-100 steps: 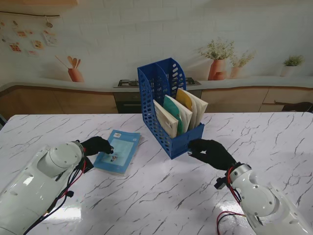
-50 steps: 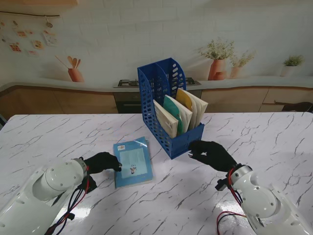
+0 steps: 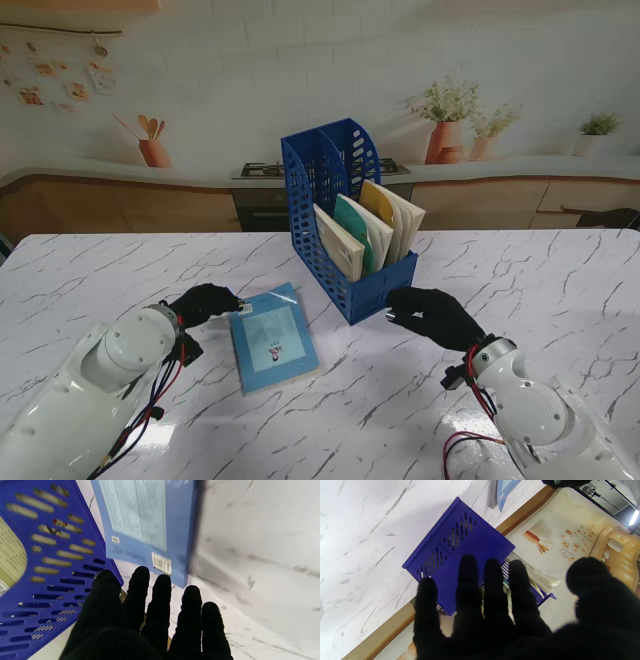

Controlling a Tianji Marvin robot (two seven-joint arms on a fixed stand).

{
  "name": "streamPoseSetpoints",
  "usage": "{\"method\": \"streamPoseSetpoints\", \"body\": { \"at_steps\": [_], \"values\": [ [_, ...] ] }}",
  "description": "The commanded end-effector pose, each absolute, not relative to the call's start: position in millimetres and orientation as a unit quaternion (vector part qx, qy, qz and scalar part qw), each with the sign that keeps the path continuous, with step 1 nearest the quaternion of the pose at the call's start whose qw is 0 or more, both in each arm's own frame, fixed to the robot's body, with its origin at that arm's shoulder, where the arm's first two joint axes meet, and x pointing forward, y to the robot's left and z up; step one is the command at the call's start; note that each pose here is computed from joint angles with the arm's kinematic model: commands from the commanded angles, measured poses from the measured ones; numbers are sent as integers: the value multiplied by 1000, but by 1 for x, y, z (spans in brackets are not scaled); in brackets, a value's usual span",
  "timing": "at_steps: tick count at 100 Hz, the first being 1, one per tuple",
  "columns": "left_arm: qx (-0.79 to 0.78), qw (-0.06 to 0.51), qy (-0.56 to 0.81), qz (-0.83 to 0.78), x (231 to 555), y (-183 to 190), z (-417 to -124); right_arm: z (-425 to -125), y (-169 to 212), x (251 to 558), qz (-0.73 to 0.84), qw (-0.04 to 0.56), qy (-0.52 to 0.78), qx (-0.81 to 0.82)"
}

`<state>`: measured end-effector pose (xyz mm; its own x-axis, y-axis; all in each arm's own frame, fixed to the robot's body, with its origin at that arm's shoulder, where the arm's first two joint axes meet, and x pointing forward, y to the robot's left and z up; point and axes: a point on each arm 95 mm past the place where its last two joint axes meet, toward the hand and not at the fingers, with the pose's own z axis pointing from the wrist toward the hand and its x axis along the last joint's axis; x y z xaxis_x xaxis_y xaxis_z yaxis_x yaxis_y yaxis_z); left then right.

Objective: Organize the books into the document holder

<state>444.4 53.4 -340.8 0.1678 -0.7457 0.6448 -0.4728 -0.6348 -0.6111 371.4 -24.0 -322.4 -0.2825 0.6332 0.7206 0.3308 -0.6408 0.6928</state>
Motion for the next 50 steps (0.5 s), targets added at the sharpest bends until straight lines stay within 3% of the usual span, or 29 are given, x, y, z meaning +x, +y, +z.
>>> {"method": "streamPoseSetpoints", "body": {
  "at_steps": [1,50],
  "values": [
    [-737,128,408,-523,463,43,-328,-325,-23,371,686,106,407,594],
    [-742,106,445,-490,486,24,-357,-326,-25,372,683,102,406,599]
  ]
}}
